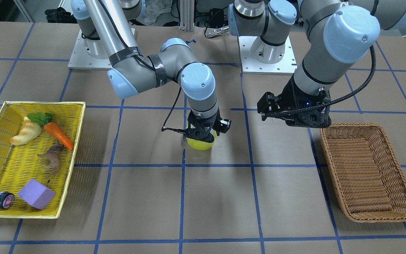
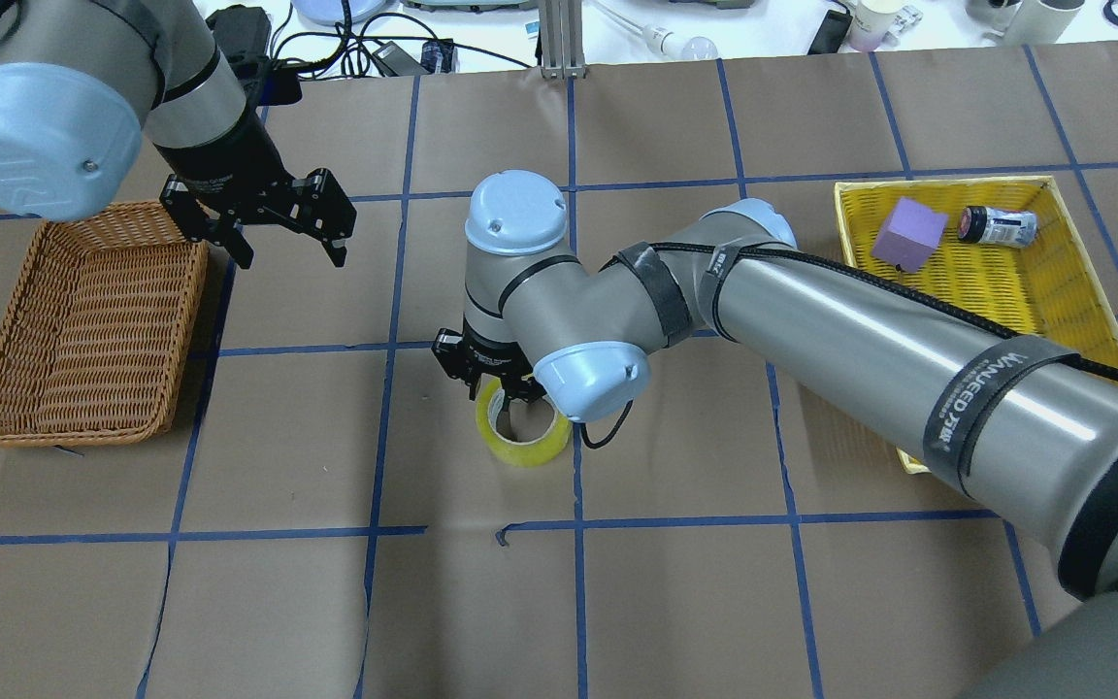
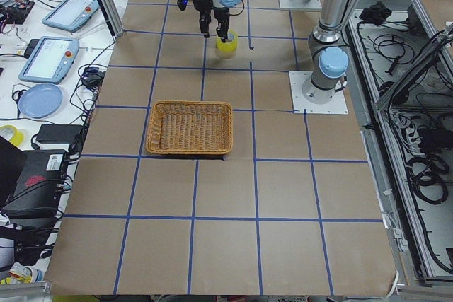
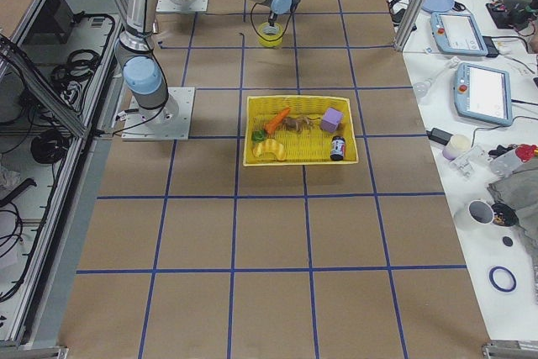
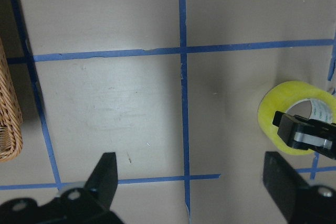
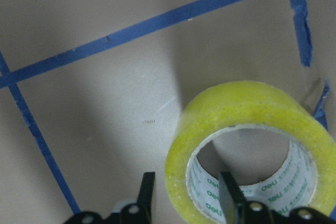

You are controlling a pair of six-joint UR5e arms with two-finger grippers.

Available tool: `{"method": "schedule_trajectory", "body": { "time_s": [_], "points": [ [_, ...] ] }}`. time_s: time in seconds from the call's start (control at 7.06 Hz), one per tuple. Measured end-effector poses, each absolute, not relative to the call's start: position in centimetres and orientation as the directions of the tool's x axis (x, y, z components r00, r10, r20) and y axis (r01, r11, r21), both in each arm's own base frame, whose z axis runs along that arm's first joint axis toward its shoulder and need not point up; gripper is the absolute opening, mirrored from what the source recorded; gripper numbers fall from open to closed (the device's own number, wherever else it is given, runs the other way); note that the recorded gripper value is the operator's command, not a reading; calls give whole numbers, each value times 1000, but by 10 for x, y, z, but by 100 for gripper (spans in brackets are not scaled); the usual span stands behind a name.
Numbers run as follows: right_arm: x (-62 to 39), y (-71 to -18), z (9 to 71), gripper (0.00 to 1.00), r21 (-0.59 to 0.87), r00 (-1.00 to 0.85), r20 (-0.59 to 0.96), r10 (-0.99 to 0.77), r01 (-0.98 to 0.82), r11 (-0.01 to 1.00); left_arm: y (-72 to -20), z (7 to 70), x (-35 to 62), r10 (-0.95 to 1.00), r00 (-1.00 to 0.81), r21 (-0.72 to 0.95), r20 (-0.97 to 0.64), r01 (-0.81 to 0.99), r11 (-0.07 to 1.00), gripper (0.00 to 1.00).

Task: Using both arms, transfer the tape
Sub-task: 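Carry the tape roll to the table center and set it down, then raise the open right gripper toward the tray while the left gripper reaches for the tape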

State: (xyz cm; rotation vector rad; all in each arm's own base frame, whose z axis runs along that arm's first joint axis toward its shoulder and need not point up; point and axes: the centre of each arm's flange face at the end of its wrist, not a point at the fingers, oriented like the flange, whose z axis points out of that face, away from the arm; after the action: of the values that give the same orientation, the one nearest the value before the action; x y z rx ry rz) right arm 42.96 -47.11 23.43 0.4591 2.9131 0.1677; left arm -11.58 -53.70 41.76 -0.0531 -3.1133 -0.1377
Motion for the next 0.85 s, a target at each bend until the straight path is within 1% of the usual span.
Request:
{"method": "schedule_trajectory", "body": {
  "time_s": [0.28,0.42,0.85],
  "points": [
    [397,-487,266,100,110,-916,-179,360,345,932,-537,417,-117,32,-999,88,29,34,996,100],
    [366,-504,275,100,102,-906,-164,389,377,921,-537,416,-120,28,-999,90,39,31,995,100],
    [240,-550,305,100,59,-921,-97,378,373,926,-535,408,-151,3,-990,104,140,18,994,100]
  ]
}}
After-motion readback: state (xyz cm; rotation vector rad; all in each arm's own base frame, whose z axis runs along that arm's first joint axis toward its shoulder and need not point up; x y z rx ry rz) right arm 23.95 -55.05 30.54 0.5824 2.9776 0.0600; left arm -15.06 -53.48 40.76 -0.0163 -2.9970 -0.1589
